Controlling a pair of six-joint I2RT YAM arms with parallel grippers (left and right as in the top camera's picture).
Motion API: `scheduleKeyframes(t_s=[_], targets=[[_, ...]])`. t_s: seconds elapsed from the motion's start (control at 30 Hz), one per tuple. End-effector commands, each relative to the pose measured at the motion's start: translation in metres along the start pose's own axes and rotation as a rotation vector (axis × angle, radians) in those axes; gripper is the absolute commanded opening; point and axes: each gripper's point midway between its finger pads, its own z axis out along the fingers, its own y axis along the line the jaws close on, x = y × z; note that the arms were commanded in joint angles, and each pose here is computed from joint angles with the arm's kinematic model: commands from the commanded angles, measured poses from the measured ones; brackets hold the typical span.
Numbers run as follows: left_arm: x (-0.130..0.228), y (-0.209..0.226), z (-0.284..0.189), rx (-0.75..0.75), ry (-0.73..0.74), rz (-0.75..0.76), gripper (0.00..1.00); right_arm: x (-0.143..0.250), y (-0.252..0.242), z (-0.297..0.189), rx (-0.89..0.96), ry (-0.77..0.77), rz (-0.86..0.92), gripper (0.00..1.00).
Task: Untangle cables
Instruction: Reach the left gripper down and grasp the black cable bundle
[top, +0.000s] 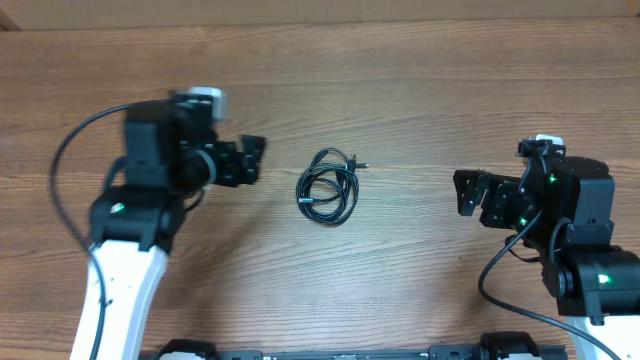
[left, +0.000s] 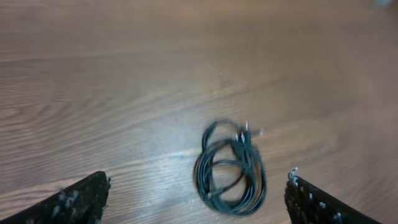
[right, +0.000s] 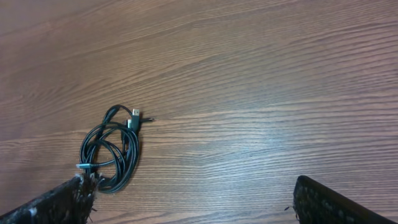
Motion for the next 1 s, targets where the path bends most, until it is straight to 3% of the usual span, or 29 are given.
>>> scheduleKeyframes(t_s=[0.0, 0.17, 0.37, 0.73, 0.9, 0.97], targets=[[0.016, -0.009, 0.033, -0.022, 0.096, 0.175, 0.88, -0.010, 0.003, -0.007, -0.011, -0.032, 0.003, 1.00], [0.049, -0.028, 0.086, 0.037, 0.234, 0.308, 0.79, -0.010, 0.003, -0.007, -0.011, -0.031, 0.003, 1.00], [0.090, -0.026, 0.147, 0.084, 0.375, 0.225, 0.78, -0.010, 0.003, -0.007, -0.011, -0.032, 0.003, 1.00], [0.144, -0.012, 0.190, 0.101, 0.529, 0.191, 0.71, -0.010, 0.003, -0.007, -0.011, -0.033, 0.003, 1.00], [0.148, -0.016, 0.194, 0.125, 0.535, 0.184, 0.51, -0.011, 0.004, -0.007, -0.011, -0.035, 0.003, 1.00], [0.147, -0.021, 0.194, 0.143, 0.532, 0.176, 0.34, -0.011, 0.004, -0.007, -0.012, -0.035, 0.003, 1.00]])
